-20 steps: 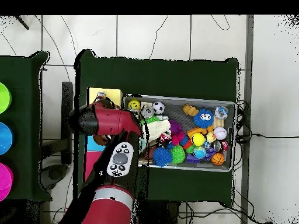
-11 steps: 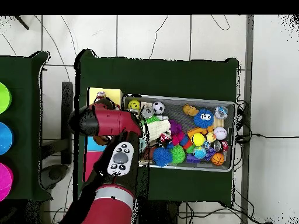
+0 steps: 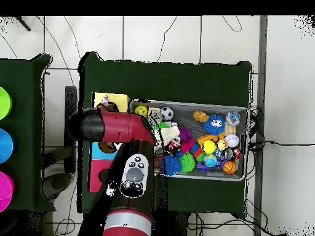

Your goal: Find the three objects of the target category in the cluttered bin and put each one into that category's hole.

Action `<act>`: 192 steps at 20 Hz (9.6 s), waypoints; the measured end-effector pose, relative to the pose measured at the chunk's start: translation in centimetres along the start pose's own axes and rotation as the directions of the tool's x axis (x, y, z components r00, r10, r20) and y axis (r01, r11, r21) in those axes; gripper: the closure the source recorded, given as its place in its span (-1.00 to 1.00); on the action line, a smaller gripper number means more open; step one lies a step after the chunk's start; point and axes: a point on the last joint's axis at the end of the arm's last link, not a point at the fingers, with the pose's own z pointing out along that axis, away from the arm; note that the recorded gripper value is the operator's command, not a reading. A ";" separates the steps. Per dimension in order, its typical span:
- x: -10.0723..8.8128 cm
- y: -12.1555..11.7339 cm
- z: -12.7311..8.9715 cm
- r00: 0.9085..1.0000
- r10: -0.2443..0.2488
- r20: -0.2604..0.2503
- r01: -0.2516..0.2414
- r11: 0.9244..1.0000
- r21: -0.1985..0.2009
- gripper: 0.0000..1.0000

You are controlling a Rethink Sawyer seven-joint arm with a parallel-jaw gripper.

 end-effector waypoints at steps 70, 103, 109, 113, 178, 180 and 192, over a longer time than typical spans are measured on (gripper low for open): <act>5.8 0.9 -1.6 0.966 0.010 -0.260 -0.022 0.999 -0.043 1.00; 5.2 1.9 -1.5 0.964 -0.020 -0.266 0.025 1.000 0.014 1.00; 4.9 2.2 -1.5 0.964 -0.027 -0.263 0.033 0.999 0.017 1.00; 4.7 2.3 -1.6 0.966 -0.029 -0.259 0.034 0.999 0.015 1.00; -4.8 0.4 -8.3 0.990 0.060 -0.129 -0.072 0.993 -0.093 1.00; -4.6 0.5 -8.1 0.990 0.057 -0.132 -0.070 0.993 -0.091 1.00; -3.2 0.2 -5.2 0.986 0.044 -0.158 -0.055 0.996 -0.064 1.00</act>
